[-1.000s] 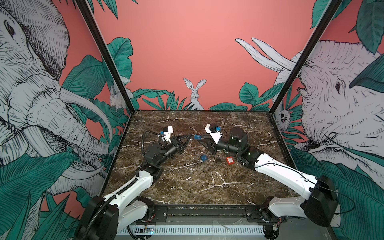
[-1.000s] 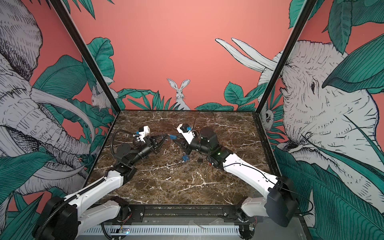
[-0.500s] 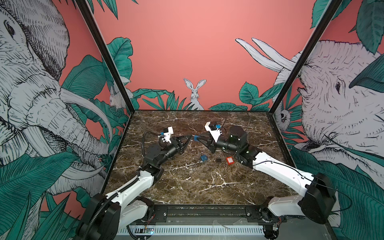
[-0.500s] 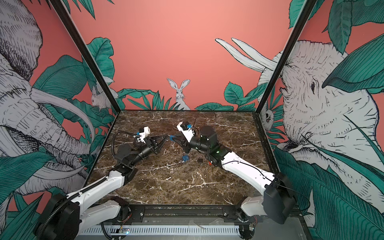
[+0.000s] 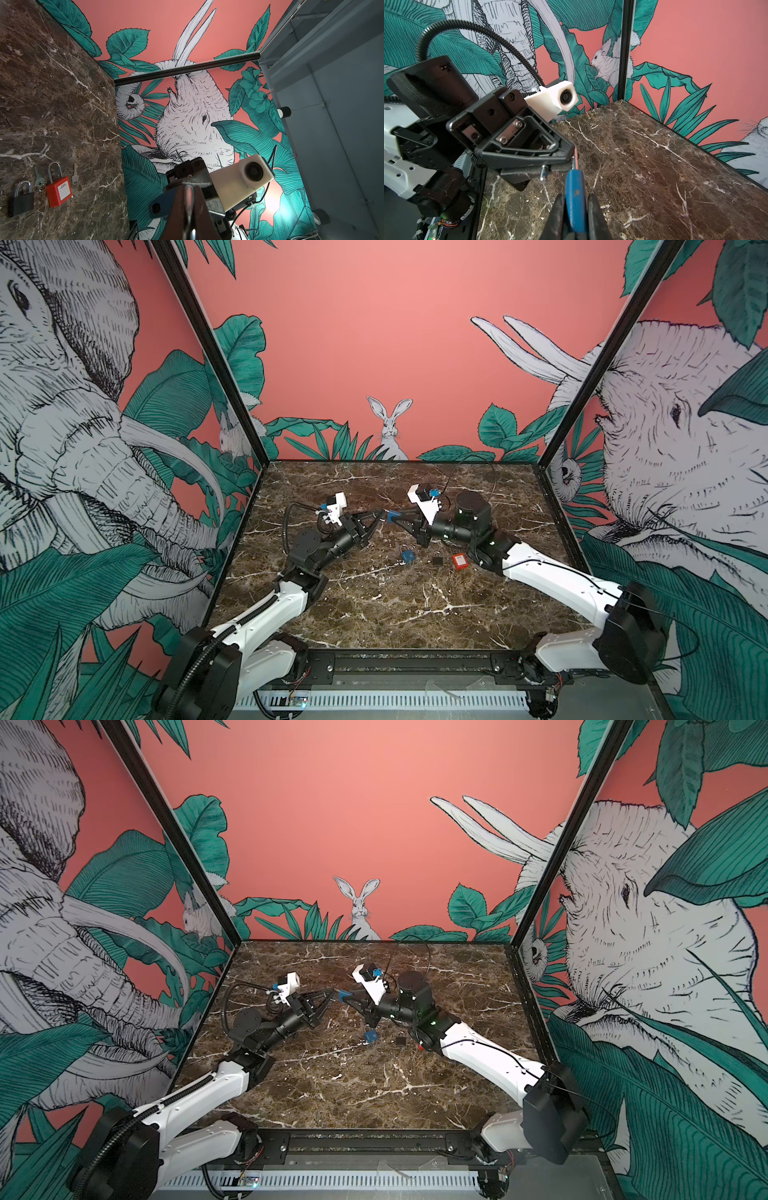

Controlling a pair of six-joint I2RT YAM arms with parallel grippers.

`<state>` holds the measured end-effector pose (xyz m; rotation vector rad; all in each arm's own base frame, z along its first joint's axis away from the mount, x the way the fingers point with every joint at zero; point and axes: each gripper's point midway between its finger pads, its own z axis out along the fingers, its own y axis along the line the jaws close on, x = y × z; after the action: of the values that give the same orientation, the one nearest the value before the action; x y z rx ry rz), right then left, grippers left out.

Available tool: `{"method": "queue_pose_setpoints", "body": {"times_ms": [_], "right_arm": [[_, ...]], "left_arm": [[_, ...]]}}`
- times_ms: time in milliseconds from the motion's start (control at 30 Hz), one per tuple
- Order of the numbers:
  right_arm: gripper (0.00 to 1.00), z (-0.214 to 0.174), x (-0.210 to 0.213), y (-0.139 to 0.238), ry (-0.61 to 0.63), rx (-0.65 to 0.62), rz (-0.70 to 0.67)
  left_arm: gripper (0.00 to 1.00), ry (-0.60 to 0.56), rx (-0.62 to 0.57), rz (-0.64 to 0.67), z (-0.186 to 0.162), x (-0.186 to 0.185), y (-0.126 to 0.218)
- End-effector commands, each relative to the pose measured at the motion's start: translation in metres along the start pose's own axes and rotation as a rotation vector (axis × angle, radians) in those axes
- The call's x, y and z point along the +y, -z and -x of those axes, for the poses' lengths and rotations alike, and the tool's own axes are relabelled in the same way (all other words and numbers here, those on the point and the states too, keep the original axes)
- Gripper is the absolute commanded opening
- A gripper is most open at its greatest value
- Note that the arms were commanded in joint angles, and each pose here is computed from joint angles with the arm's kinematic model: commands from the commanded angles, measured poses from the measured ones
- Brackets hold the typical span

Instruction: Lock with the key

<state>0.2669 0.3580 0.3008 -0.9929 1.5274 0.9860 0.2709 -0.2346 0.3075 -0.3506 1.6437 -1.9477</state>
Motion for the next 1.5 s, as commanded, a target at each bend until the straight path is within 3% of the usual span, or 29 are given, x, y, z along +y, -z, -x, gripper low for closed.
{"method": "queue_pose_setpoints", "body": {"times_ms": [0, 67, 133, 167, 200, 333, 567, 867, 967, 1267, 1467], "right_arm": [[0.00, 0.007, 0.005, 0.001, -0.010, -0.039, 0.023], [0.00, 0.006, 0.005, 0.005, -0.036, -0.035, 0.017], [0.00, 0.004, 0.004, 0.009, -0.065, -0.028, 0.007], [0.00, 0.004, 0.003, 0.012, -0.083, -0.021, -0.002], [0.00, 0.003, 0.003, 0.015, -0.101, -0.011, -0.008], [0.00, -0.002, -0.002, 0.029, -0.176, 0.047, -0.078], [0.00, -0.026, -0.011, 0.061, -0.282, 0.154, -0.235], [0.00, -0.053, -0.033, 0.108, -0.325, 0.238, -0.502], [0.00, -0.050, -0.022, 0.114, -0.321, 0.222, -0.462], [0.00, -0.036, 0.030, 0.089, -0.378, 0.140, -0.085], [0.00, -0.028, 0.040, 0.081, -0.396, 0.119, 0.004]], "left_arm": [[0.00, -0.058, 0.016, -0.052, -0.003, -0.012, -0.001], [0.05, -0.120, 0.041, -0.036, -0.004, -0.010, -0.005], [0.63, -0.211, 0.088, 0.009, -0.009, -0.004, -0.008], [0.86, -0.270, 0.102, 0.046, -0.009, 0.001, -0.009], [0.96, -0.309, 0.152, 0.077, -0.015, 0.006, -0.009], [0.97, -0.487, 0.202, 0.230, -0.015, 0.023, -0.001], [0.97, -0.712, 0.147, 0.423, 0.006, 0.032, 0.017], [0.90, -0.710, 0.190, 0.456, -0.003, 0.063, 0.027], [0.86, -0.691, 0.217, 0.412, -0.011, 0.069, 0.026], [0.75, -0.643, 0.288, 0.189, -0.034, 0.052, 0.012], [0.65, -0.615, 0.309, 0.085, -0.041, 0.038, 0.008]]}}
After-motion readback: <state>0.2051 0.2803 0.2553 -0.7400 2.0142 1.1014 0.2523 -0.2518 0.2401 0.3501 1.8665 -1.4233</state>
